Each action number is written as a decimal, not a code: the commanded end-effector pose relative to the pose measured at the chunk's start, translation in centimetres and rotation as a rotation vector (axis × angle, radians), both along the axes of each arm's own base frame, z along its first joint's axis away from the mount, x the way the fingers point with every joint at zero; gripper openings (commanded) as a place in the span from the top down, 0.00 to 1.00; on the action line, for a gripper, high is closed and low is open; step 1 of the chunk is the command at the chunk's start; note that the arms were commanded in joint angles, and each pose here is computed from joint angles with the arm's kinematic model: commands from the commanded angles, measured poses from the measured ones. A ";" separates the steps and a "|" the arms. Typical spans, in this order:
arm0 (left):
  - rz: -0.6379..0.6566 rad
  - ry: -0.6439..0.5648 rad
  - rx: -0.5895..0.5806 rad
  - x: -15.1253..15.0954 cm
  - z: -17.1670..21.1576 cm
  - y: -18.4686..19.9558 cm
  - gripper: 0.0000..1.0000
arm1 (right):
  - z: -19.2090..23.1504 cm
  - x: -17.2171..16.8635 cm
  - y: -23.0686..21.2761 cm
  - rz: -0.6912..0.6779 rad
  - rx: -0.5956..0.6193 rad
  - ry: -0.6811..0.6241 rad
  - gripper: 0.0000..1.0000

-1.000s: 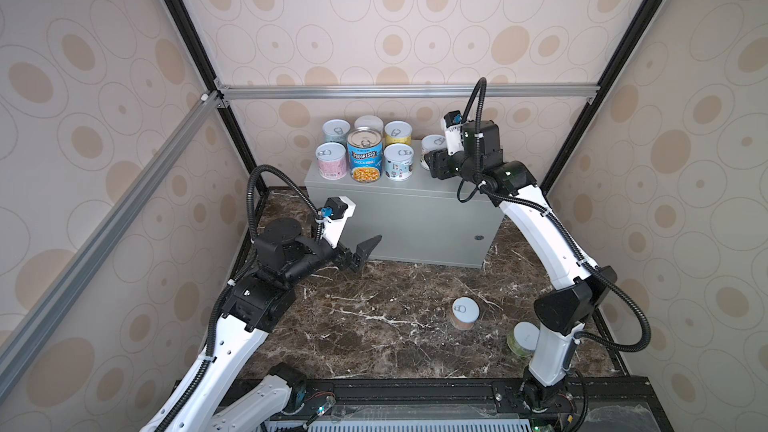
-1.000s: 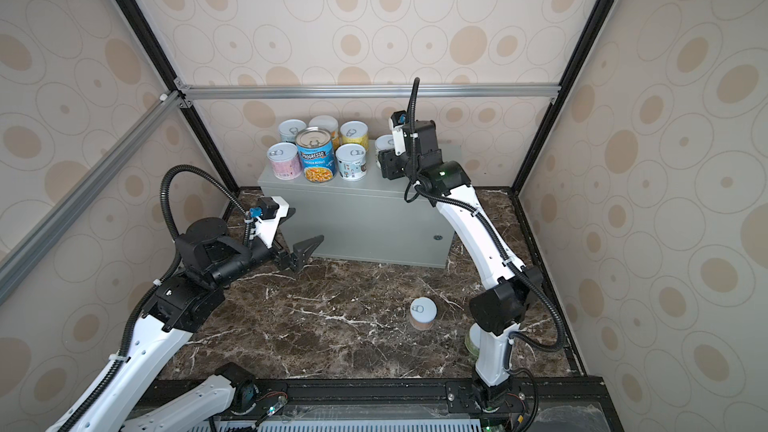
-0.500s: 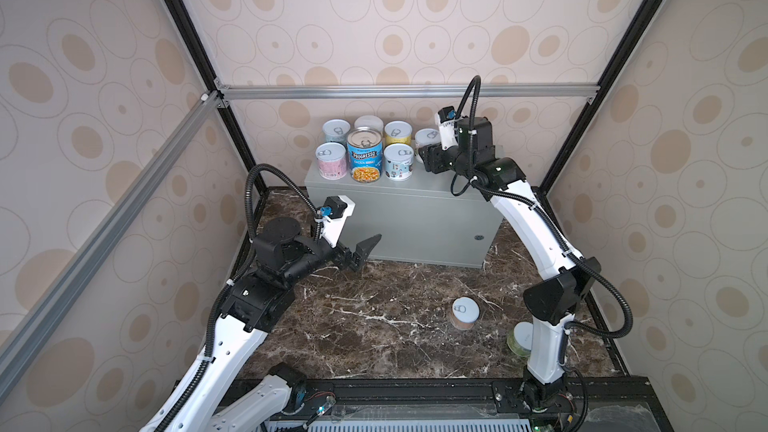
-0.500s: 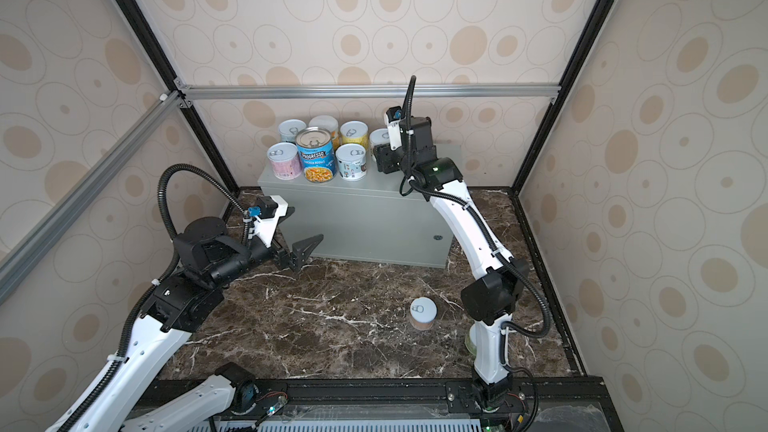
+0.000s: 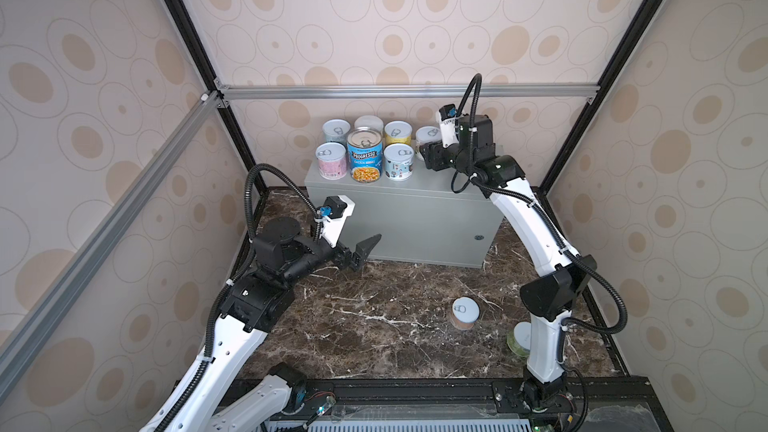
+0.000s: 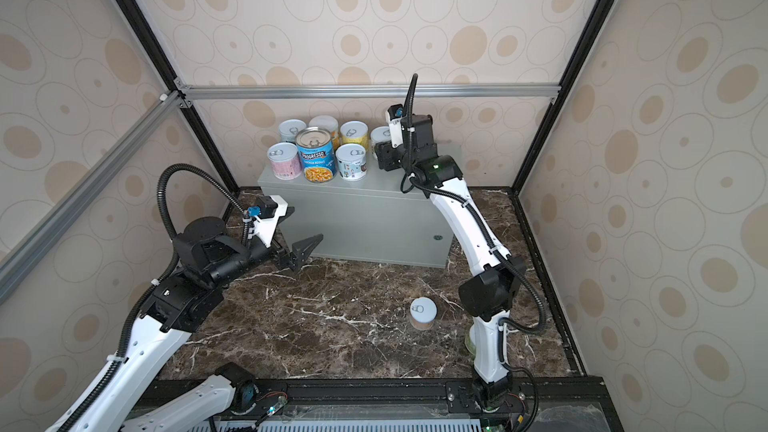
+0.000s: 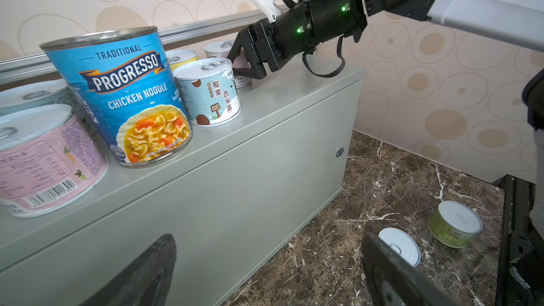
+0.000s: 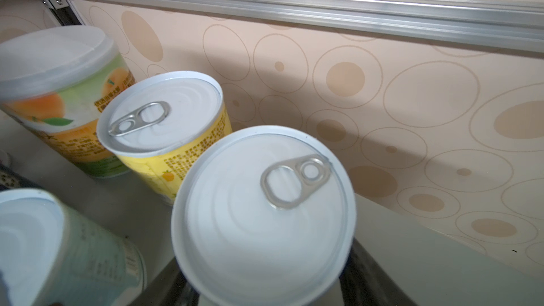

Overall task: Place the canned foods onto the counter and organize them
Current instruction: 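Lower the pink-labelled can beside the yellow-labelled can with the right gripper, then open the right gripper and draw it back from the pink-labelled can, then swing the right gripper down and close it around the orange-labelled floor can, then lift the orange-labelled can with the right gripper up onto the cabinet top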

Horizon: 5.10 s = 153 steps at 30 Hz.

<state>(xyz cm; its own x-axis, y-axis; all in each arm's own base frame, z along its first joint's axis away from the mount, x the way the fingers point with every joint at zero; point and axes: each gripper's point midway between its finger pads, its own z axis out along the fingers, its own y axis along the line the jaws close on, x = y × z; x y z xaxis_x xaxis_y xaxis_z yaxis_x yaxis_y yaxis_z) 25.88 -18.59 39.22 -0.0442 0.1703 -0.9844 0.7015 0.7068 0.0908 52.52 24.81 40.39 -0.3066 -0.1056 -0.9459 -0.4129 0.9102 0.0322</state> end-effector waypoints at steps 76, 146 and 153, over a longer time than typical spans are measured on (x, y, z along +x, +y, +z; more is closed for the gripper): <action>-0.086 -0.066 -0.059 -1.7 1.9 -0.9 0.02 | -6.4 -27.9 -12.8 -0.177 -0.081 0.243 0.00; -0.103 -0.078 -0.057 -1.2 1.1 -1.4 0.02 | 0.2 -21.7 -3.0 -0.005 -0.216 0.108 0.44; -0.103 -0.081 -0.047 -1.5 1.1 -1.2 0.02 | 3.2 -16.5 -3.2 -0.040 -0.202 0.100 0.44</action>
<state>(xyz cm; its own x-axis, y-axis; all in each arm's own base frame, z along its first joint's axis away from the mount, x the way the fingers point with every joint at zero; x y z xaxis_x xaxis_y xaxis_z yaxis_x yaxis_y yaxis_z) 25.13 -19.96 38.90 -0.0002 0.1149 -0.9934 0.7615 0.6439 0.0743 35.11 21.81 42.25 -0.4293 -0.2530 -0.8670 -0.3643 0.9269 -0.0901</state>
